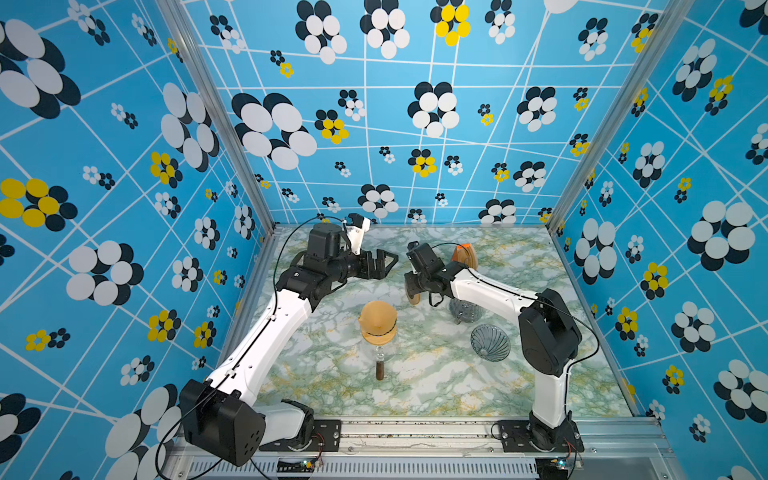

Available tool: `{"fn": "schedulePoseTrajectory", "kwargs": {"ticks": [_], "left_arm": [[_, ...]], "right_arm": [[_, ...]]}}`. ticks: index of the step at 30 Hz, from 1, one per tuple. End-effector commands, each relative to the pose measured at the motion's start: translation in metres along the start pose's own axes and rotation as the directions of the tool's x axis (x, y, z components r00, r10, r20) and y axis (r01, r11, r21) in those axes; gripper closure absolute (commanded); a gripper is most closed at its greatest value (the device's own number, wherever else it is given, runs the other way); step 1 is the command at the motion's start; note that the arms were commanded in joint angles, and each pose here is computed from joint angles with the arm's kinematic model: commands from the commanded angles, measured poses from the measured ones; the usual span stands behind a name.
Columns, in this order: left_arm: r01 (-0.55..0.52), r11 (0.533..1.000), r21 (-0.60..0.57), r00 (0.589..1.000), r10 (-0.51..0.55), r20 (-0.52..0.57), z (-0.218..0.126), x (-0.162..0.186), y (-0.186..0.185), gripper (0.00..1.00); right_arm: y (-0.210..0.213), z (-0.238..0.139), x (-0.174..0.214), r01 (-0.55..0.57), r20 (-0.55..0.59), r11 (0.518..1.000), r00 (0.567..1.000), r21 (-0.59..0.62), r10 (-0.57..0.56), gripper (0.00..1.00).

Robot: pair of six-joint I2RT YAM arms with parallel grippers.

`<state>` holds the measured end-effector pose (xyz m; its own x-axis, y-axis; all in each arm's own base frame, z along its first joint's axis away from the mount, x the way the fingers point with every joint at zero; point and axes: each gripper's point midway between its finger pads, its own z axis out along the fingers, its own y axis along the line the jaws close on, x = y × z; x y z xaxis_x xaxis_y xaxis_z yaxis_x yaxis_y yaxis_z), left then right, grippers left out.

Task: Place the coffee filter in the dripper
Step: 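Lift the bamboo ring upright with the right gripper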

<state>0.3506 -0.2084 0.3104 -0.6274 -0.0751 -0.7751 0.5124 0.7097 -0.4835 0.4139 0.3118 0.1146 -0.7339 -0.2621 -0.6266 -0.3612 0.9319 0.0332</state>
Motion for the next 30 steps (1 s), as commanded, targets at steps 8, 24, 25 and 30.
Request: {"fn": "schedulePoseTrajectory", "kwargs": {"ticks": [8, 24, 25, 30], "left_arm": [[-0.021, 1.000, 0.004, 1.000, 0.021, 0.014, -0.007, -0.003, -0.005, 0.01], [-0.023, 1.000, 0.003, 1.000, 0.023, 0.014, -0.007, -0.003, -0.006, 0.01], [-0.022, 1.000, 0.003, 1.000, 0.022, 0.013, -0.007, -0.003, -0.005, 0.01], [-0.024, 1.000, 0.004, 1.000, 0.024, 0.015, -0.008, -0.003, -0.006, 0.01]], "right_arm": [[0.004, -0.001, 0.020, 0.035, -0.066, 0.999, 0.997, -0.023, -0.036, 0.80], [0.011, 0.009, 0.026, 0.069, -0.101, 0.997, 0.992, -0.027, -0.071, 0.74], [0.011, 0.011, 0.026, 0.072, -0.103, 0.997, 0.992, -0.027, -0.074, 0.74], [0.011, 0.014, 0.030, 0.086, -0.117, 0.996, 0.989, -0.016, -0.087, 0.75]]}}
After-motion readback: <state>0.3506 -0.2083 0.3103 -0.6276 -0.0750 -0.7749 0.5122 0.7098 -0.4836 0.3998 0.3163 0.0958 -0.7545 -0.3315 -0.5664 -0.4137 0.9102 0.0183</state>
